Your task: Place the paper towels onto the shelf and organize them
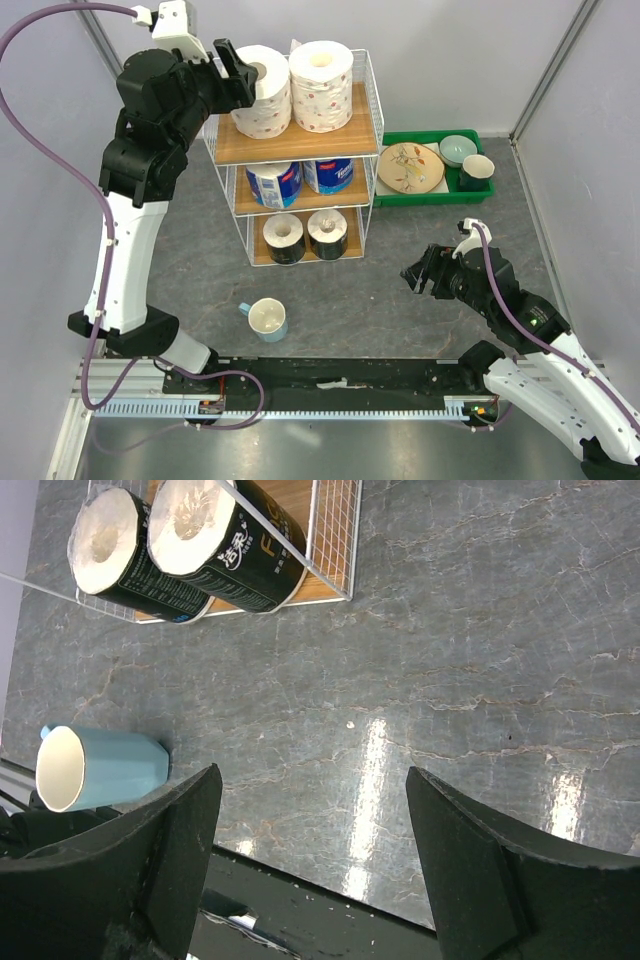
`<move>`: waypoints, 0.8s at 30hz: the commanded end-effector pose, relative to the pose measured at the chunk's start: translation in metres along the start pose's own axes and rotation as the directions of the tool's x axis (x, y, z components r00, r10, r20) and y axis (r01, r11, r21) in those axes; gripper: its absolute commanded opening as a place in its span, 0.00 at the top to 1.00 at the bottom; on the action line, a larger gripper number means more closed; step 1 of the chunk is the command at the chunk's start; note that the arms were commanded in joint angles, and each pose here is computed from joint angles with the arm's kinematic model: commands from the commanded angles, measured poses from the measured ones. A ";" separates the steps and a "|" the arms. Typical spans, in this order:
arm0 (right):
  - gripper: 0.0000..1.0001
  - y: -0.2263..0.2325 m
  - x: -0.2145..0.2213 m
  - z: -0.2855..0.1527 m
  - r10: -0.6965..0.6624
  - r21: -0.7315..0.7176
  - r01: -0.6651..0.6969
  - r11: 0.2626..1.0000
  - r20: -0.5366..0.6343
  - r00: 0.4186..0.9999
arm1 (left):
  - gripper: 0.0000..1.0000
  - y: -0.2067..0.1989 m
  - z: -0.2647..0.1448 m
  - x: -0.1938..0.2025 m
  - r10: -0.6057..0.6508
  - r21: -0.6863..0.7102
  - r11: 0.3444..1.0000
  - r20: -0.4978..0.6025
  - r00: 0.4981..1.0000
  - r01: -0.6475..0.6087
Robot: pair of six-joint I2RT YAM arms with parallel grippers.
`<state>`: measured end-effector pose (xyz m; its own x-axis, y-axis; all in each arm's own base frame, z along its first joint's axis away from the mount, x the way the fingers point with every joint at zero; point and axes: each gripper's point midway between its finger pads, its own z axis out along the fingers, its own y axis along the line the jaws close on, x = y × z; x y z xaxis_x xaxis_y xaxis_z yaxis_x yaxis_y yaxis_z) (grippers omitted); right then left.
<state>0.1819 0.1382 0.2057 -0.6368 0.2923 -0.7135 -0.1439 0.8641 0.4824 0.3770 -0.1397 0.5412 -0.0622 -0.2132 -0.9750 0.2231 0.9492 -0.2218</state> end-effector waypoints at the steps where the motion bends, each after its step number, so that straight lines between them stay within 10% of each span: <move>1: 0.17 0.002 -0.008 -0.002 0.000 0.000 0.000 1.000 0.030 1.000 | 0.22 -0.001 0.008 0.017 -0.015 0.021 1.000 -0.059 0.998 0.016; 24: 0.17 -0.004 -0.015 -0.023 0.010 0.018 -0.011 1.000 0.072 0.997 | 0.20 -0.007 0.018 -0.004 -0.077 0.126 0.989 -0.013 0.997 0.078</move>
<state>0.1744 0.1258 0.2069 -0.6236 0.2991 -0.7222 -0.1231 0.8748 0.4686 0.3978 -0.1391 0.5385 -0.0802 -0.2515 -0.9645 0.2771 0.9239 -0.2639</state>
